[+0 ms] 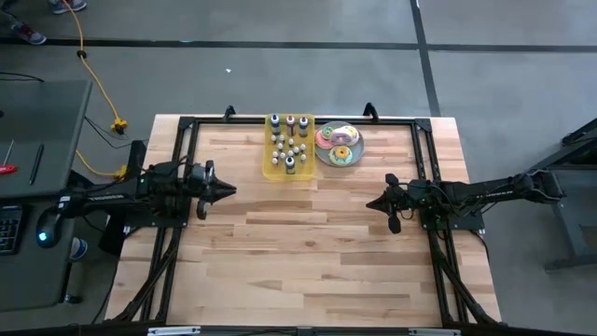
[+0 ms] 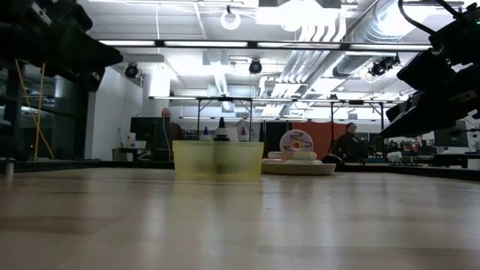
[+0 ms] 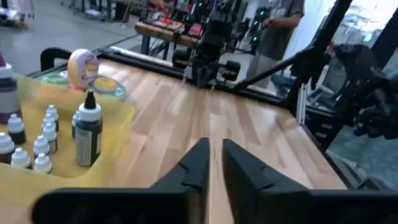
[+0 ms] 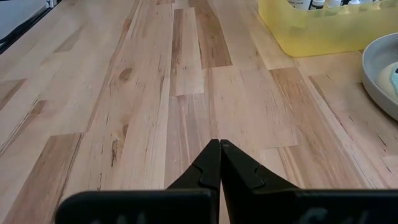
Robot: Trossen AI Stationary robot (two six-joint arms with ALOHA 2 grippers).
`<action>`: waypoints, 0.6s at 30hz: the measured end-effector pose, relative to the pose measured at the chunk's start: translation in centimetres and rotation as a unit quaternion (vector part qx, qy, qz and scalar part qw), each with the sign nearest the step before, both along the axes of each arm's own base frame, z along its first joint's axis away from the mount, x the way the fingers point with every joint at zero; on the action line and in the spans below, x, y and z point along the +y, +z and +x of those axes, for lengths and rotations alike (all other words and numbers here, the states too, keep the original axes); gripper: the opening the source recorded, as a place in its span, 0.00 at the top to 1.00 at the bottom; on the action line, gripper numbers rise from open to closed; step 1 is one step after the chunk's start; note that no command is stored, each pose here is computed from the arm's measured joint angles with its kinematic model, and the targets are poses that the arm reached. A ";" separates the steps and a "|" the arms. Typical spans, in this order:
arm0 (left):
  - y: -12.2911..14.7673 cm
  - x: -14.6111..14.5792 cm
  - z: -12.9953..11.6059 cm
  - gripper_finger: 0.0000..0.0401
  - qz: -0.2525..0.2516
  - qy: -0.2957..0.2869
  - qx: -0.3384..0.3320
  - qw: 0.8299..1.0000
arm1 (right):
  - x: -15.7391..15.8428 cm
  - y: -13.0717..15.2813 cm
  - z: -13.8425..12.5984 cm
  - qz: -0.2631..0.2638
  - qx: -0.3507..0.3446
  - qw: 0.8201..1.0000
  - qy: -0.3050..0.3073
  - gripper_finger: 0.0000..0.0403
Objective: Pick & Place food coloring
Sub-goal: Return to Home Position
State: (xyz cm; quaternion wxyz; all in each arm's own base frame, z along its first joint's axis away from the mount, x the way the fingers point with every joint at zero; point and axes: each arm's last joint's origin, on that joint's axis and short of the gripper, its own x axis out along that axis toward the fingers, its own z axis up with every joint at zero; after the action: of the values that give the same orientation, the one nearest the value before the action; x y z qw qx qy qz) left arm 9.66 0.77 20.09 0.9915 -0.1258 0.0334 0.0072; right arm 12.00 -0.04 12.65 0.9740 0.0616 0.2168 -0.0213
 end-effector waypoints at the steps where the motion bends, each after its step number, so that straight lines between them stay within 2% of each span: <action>1: -0.1 0.0 -0.1 0.92 0.000 -0.001 -0.006 1.000 | 0.0 0.0 0.0 0.000 0.000 1.000 0.000 1.00; 4: -0.2 -0.1 -0.5 0.99 0.003 0.000 -0.027 1.000 | 0.0 0.0 0.0 0.000 0.000 1.000 0.000 1.00; 11: -1.2 0.0 -0.5 0.99 0.006 0.006 -0.053 0.999 | 0.0 0.0 0.0 0.000 0.000 1.000 0.000 1.00; 14: -1.5 0.0 -0.3 1.00 0.010 0.003 -0.093 0.996 | 0.0 0.0 0.0 0.000 0.000 1.000 0.000 1.00; 18: -2.1 0.0 -0.1 1.00 0.012 0.007 -0.098 0.995 | 0.0 0.0 0.0 0.000 0.000 1.000 0.000 1.00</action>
State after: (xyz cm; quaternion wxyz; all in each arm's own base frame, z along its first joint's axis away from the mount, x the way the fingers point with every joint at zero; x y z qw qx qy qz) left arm 9.58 0.80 18.00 0.9913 -0.1141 -0.0649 0.0026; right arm 12.00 -0.03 12.64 0.9740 0.0616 0.2170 -0.0212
